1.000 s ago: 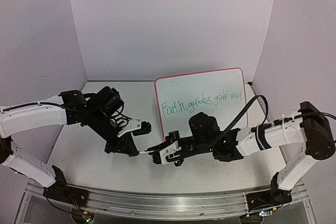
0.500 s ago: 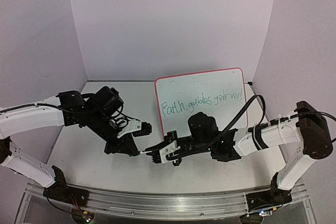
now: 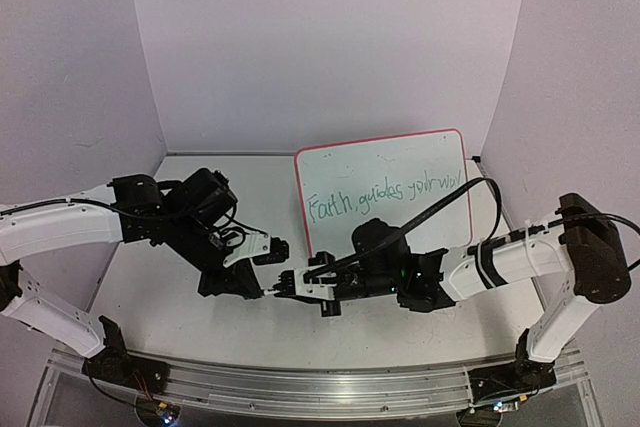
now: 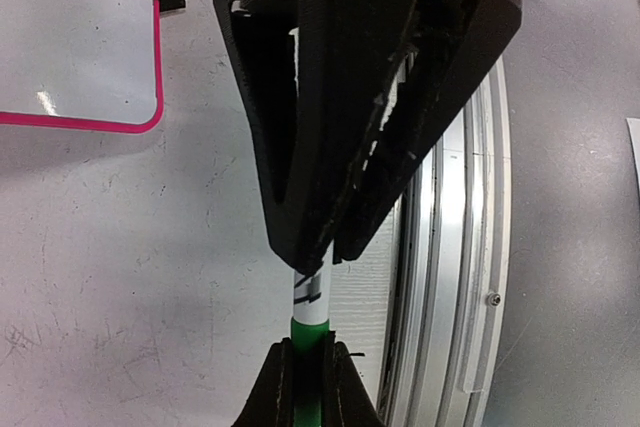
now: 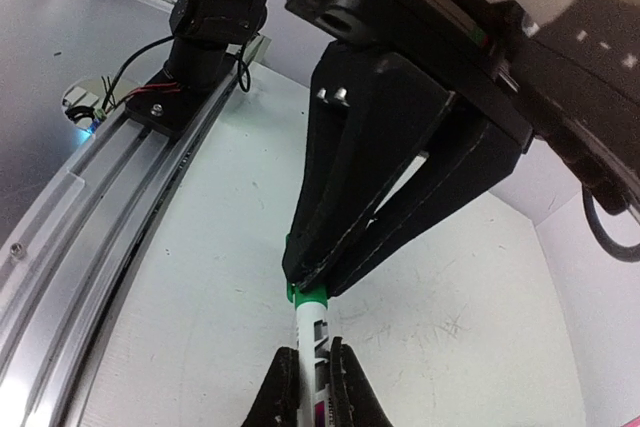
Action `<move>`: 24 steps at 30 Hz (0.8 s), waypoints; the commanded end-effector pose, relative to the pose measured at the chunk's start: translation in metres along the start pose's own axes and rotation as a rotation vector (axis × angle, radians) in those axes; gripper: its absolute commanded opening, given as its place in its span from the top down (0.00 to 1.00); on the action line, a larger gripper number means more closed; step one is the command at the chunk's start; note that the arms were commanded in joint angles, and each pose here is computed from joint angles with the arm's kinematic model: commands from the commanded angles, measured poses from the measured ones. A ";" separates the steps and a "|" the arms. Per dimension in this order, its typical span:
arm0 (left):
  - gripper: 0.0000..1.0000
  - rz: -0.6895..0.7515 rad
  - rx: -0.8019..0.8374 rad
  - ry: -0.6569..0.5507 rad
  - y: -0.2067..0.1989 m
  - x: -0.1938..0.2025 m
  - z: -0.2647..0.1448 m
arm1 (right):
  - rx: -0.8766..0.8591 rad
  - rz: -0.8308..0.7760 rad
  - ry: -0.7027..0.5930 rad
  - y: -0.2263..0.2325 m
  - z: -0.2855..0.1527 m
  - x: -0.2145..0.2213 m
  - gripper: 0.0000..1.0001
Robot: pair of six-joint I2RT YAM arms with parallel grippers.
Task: Write a sentence on the whiteboard
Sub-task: Insert the whiteboard marker without the cap into the pen cap.
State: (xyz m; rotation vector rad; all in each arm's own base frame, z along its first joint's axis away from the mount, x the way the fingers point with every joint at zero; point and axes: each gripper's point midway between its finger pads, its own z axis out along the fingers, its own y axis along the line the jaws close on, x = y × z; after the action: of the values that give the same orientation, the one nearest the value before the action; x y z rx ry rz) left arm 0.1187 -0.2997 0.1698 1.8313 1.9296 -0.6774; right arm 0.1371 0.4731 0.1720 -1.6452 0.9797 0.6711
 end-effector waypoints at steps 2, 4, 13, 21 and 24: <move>1.00 0.109 -0.033 -0.269 0.001 -0.075 -0.016 | 0.100 0.136 -0.181 -0.033 0.002 -0.058 1.00; 1.00 0.109 -0.040 -0.272 0.001 -0.074 -0.017 | 0.106 0.162 -0.181 -0.034 0.002 -0.058 1.00; 0.55 0.022 -0.160 -0.245 0.016 -0.058 -0.025 | 0.129 0.166 0.015 -0.005 -0.015 0.018 1.00; 0.27 -0.076 -0.464 -0.331 0.043 -0.048 -0.089 | 0.148 0.303 0.137 0.006 -0.004 0.071 1.00; 0.25 -0.198 -0.693 -0.392 0.069 -0.042 -0.134 | 0.166 0.367 0.153 -0.004 0.017 0.076 0.96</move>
State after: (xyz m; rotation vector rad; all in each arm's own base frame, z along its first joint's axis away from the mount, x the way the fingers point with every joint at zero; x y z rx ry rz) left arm 0.1572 -0.2873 0.2532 1.3774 1.7708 -0.5016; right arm 0.1559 0.4441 0.0962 -1.5288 1.3614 0.6727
